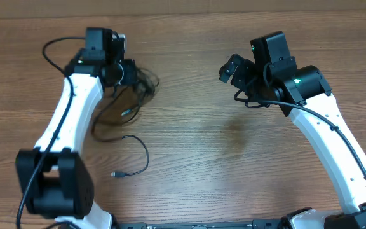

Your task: Untangle cables

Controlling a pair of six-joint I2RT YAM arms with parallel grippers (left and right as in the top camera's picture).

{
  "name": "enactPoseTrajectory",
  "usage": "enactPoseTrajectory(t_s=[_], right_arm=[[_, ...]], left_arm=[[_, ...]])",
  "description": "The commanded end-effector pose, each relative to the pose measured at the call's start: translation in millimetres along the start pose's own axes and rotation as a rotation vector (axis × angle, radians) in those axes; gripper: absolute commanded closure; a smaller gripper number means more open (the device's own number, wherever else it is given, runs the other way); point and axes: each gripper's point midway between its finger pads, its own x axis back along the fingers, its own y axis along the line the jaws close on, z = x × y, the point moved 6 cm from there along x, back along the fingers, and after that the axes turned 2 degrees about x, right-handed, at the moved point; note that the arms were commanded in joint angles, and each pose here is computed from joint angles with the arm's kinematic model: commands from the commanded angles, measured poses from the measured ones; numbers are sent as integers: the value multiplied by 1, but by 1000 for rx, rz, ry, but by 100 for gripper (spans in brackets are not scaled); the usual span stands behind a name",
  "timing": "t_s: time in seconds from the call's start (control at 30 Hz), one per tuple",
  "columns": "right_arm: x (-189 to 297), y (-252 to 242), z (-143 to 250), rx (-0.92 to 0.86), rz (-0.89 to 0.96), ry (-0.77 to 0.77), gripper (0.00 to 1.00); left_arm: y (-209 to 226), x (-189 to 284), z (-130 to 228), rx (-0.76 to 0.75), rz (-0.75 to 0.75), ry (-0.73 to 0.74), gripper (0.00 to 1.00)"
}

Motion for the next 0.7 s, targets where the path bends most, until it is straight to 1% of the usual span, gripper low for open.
enactPoseTrajectory(t_s=[0.0, 0.07, 0.1, 0.13, 0.2, 0.27, 0.33, 0.4, 0.43, 0.47, 0.5, 0.57, 0.67], right_arm=[[-1, 4, 2, 9, -21, 24, 0], [0, 7, 5, 10, -49, 50, 0], [0, 8, 6, 10, -58, 59, 0], [0, 10, 6, 25, -69, 65, 0], [0, 14, 7, 101, -105, 77, 0], [1, 18, 9, 157, -139, 94, 0], [2, 22, 12, 171, -178, 119, 0], [4, 27, 16, 175, -226, 150, 0], [5, 32, 18, 208, -271, 168, 0], [7, 35, 20, 236, -302, 181, 0], [10, 41, 24, 292, -370, 208, 0], [13, 47, 28, 331, -432, 235, 0], [14, 48, 29, 340, -449, 243, 0]], left_arm=[[-65, 66, -21, 2, 411, -81, 96], [-84, 89, -22, -5, 565, -83, 96], [-90, 97, -21, -5, 619, -78, 96], [-96, 105, -20, -6, 670, -72, 96], [-102, 113, -17, 6, 719, -50, 96], [-104, 114, -11, 19, 728, -16, 96], [-106, 112, -4, 9, 721, 16, 96], [-109, 109, 5, -23, 714, 47, 96], [-113, 108, 11, -53, 717, 63, 96], [-115, 107, 14, -73, 719, 68, 96], [-119, 106, 18, -121, 715, 67, 96], [-119, 101, 19, -123, 663, 64, 96], [-124, 101, 21, -135, 680, 73, 96]])
